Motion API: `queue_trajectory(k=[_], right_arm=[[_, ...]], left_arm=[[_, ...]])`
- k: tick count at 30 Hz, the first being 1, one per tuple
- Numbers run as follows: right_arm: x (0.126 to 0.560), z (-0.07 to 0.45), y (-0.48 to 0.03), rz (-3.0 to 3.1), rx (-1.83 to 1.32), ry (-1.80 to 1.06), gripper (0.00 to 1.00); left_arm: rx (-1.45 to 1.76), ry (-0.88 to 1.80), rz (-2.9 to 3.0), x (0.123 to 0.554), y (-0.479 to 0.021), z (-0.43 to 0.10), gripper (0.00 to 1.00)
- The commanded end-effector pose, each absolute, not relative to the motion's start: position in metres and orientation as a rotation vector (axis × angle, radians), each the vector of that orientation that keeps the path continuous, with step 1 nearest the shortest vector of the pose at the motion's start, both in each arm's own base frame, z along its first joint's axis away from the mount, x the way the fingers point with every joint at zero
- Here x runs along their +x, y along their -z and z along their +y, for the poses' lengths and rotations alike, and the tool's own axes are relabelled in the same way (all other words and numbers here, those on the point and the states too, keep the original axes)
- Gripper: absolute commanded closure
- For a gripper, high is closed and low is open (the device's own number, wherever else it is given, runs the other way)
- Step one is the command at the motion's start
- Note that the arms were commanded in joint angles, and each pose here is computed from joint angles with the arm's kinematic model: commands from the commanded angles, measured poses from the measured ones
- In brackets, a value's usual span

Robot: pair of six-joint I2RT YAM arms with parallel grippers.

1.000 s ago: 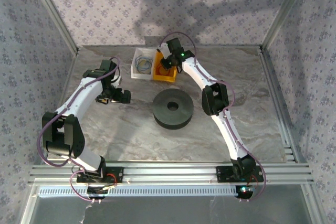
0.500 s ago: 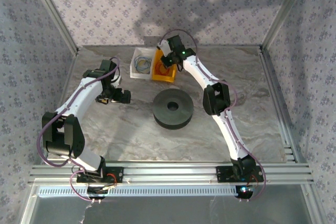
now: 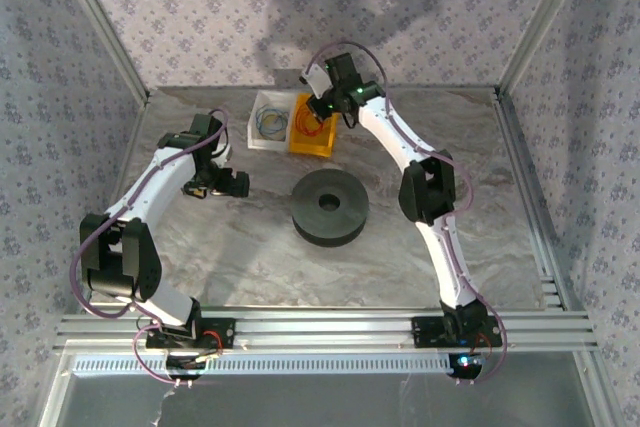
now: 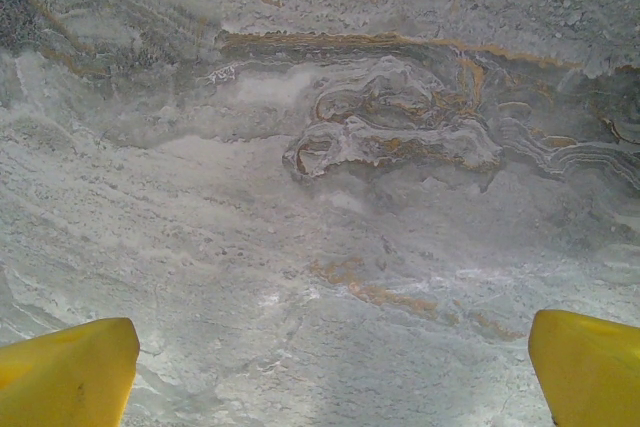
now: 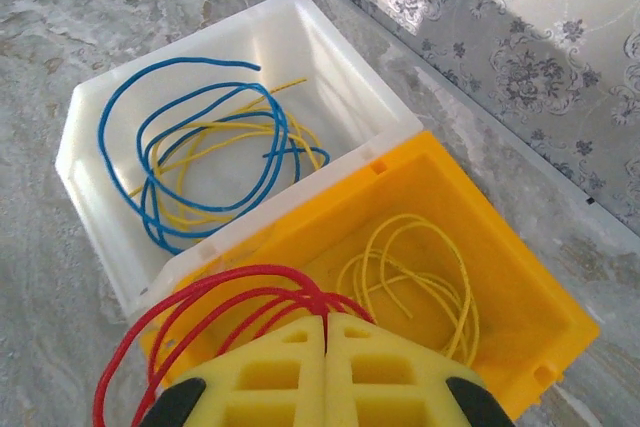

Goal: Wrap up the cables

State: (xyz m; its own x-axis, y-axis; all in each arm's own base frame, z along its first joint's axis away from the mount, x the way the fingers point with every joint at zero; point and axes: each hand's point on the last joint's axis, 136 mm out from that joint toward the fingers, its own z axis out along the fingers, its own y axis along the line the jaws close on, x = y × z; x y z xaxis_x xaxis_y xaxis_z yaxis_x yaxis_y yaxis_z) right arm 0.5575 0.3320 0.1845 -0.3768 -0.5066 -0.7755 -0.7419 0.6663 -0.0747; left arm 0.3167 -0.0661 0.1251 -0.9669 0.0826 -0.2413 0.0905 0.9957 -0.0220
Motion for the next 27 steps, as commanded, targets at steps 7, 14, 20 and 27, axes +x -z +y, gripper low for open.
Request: queue_trajectory(k=[7, 14, 20, 27], right_arm=[[0.481, 0.322, -0.255, 2.028, -0.968, -0.832, 1.00], [0.405, 0.311, -0.305, 1.851, -0.930, -1.266, 1.00], [0.345, 0.307, -0.315, 1.759, -0.974, -1.461, 1.00], [0.311, 0.297, -0.314, 1.686, -0.962, -1.478, 1.00]], left_arm=[[0.135, 0.375, 2.733, 0.333, -0.164, -0.107, 0.00], [0.130, 0.723, 2.536, 0.346, -0.209, -0.148, 0.00], [0.184, 1.031, 2.336, 0.342, -0.245, -0.187, 0.02], [0.259, 1.231, 2.183, 0.320, -0.259, -0.223, 0.17]])
